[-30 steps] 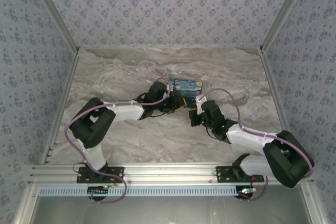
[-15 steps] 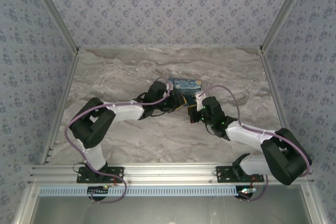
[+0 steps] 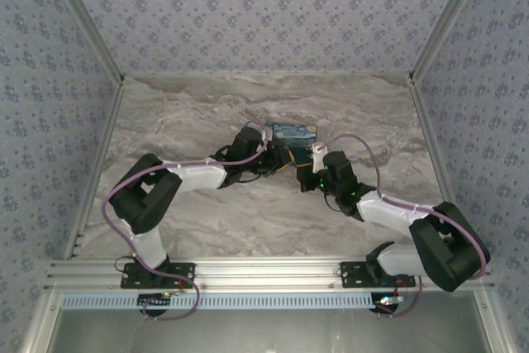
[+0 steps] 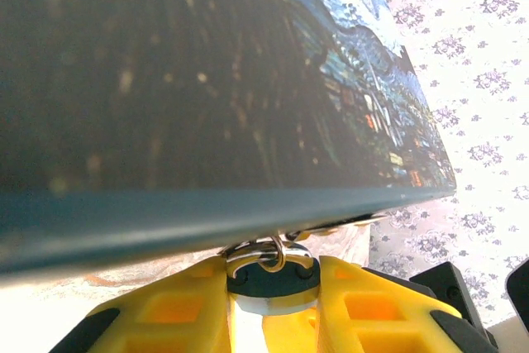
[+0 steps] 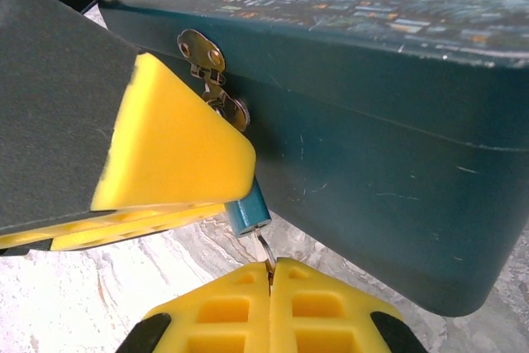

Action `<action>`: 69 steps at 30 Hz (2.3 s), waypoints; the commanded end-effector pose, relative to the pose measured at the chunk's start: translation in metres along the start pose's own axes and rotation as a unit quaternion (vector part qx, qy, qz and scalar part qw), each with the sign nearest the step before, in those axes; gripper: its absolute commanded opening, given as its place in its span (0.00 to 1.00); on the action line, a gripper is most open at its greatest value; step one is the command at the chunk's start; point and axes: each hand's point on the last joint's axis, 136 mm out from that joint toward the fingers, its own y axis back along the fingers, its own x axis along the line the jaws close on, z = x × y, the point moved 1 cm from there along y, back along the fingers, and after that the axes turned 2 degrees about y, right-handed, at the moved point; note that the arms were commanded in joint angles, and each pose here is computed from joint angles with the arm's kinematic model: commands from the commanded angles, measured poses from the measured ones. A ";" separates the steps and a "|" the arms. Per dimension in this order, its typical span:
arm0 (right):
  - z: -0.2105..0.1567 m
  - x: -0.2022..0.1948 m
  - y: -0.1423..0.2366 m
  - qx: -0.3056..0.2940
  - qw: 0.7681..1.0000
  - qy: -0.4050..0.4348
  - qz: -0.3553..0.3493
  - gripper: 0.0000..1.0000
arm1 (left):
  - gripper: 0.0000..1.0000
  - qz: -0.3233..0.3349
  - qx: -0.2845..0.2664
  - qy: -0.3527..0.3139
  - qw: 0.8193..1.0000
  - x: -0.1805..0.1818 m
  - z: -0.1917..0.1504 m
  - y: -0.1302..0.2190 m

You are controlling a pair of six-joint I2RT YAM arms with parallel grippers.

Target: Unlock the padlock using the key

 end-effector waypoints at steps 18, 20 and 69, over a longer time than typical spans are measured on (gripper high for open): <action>-0.031 -0.010 -0.019 -0.006 0.998 -0.065 0.000 0.00 | 0.25 0.012 0.051 0.030 0.998 0.021 -0.017 -0.029; -0.034 -0.011 -0.021 -0.002 0.998 -0.069 -0.007 0.00 | 0.26 0.014 0.051 0.031 0.998 0.023 -0.017 -0.031; -0.044 0.006 -0.026 0.018 0.991 -0.131 0.018 0.00 | 0.75 -0.009 -0.060 0.033 0.998 0.029 0.029 0.048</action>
